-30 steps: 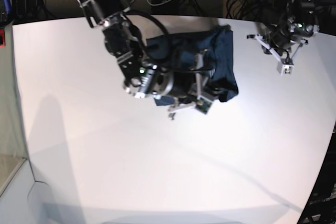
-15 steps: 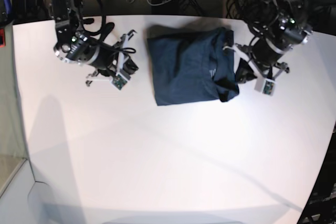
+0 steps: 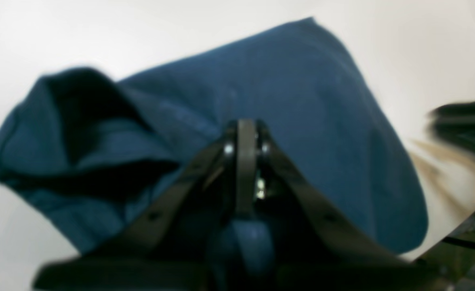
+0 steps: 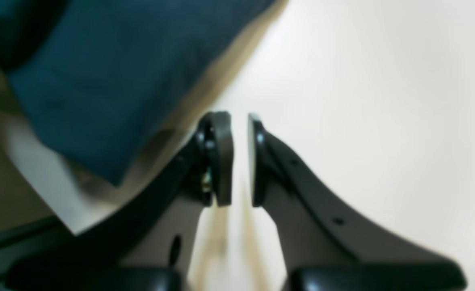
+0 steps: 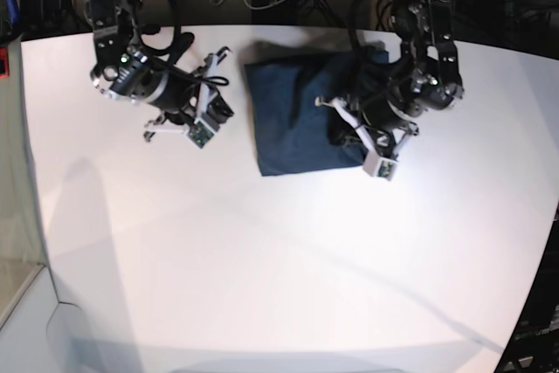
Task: Layout the t-shirt on the table in an organized manner, then fold the t-shirt properly
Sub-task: 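Grasp the bundle's sides with both grippers, then lift and rotate the bundle with both grippers, then lower it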
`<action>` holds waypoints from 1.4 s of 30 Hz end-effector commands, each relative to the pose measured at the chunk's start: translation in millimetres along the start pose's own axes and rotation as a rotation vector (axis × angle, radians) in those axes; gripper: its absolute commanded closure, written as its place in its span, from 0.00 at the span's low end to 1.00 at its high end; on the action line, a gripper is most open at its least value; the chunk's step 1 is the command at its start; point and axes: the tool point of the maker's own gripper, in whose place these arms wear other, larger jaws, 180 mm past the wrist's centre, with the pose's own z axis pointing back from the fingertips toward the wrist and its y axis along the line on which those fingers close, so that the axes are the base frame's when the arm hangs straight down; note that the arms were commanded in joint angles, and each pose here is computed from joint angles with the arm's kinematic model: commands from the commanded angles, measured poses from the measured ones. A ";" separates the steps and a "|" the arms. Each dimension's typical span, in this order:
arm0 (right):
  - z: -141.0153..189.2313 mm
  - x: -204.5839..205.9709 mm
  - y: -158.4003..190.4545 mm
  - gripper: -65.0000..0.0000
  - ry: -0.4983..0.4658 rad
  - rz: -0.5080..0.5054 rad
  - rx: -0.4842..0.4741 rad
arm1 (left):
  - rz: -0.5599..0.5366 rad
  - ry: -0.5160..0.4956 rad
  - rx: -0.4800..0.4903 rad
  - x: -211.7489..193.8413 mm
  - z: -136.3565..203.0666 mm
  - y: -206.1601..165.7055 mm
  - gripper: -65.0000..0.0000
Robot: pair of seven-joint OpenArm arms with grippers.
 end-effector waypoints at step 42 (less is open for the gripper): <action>-66.8 -53.8 43.4 0.91 -0.042 -0.353 0.147 | 0.021 0.087 0.135 -48.1 39.3 62.2 1.00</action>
